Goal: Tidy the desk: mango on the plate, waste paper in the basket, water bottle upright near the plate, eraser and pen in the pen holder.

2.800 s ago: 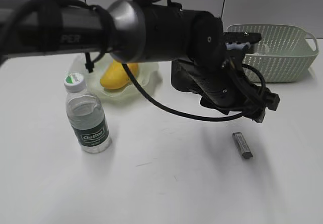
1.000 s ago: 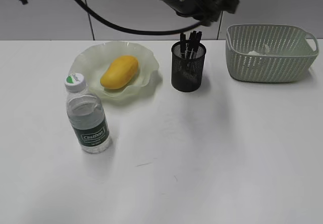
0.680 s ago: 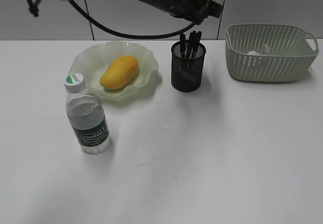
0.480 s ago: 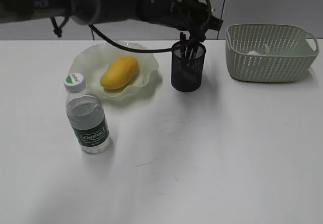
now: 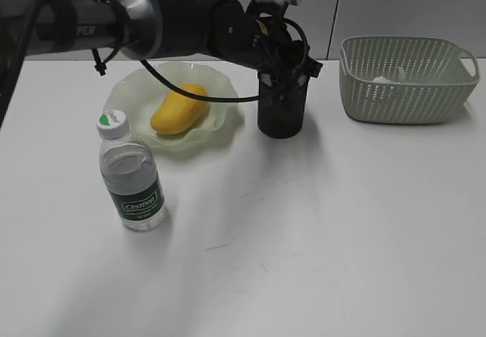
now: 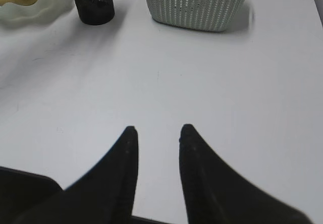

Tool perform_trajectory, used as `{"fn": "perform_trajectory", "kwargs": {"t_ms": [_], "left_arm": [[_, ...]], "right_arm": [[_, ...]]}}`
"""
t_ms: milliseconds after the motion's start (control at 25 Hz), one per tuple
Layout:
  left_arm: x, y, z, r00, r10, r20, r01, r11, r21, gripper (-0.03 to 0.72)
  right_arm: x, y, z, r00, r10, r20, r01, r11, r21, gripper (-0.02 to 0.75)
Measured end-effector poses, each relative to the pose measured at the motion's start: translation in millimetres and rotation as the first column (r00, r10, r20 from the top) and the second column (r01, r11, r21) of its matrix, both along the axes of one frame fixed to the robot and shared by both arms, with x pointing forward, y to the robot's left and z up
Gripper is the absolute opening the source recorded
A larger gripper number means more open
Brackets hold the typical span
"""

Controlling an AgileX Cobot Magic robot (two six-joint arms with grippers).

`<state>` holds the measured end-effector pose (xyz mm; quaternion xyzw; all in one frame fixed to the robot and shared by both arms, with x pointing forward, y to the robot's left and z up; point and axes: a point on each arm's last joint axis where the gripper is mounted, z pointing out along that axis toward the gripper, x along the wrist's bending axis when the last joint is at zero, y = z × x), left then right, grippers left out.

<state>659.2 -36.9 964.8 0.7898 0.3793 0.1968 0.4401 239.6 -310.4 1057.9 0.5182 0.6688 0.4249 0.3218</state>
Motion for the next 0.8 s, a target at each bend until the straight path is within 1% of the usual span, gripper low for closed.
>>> {"fn": "perform_trajectory", "kwargs": {"t_ms": [80,200,320,440,560,680,800], "left_arm": [[-2.0,1.2,-2.7,0.999,-0.006,-0.031,0.007,1.0,0.03,0.401],[-7.3,4.9,-0.2,0.996,-0.017,-0.084,0.024,0.996,0.085,0.428],[-15.0,11.9,28.4,0.996,-0.03,-0.079,0.04,0.992,0.12,0.42],[-26.6,23.6,79.8,0.999,-0.04,-0.017,0.041,0.992,0.118,0.368],[-48.5,44.5,139.6,0.999,-0.033,0.026,0.029,0.992,0.123,0.324],[-72.1,76.1,186.8,0.998,0.043,0.046,-0.051,0.982,0.181,0.313],[-100.8,112.8,224.5,0.985,0.157,0.069,-0.168,0.962,0.214,0.309]], "right_arm": [[0.0,0.0,0.0,1.0,0.0,0.0,0.0,1.0,0.0,0.237],[0.0,0.0,0.0,1.0,0.0,0.0,0.0,1.0,0.0,0.237],[0.0,0.0,0.0,1.0,0.0,0.0,0.0,1.0,0.0,0.237],[0.0,0.0,0.0,1.0,0.0,0.0,0.0,1.0,0.0,0.237],[0.0,0.0,0.0,1.0,0.0,0.0,0.0,1.0,0.0,0.237],[0.0,0.0,0.0,1.0,0.0,0.0,0.0,1.0,0.0,0.237],[0.0,0.0,0.0,1.0,0.0,0.0,0.0,1.0,0.0,0.237]]}}
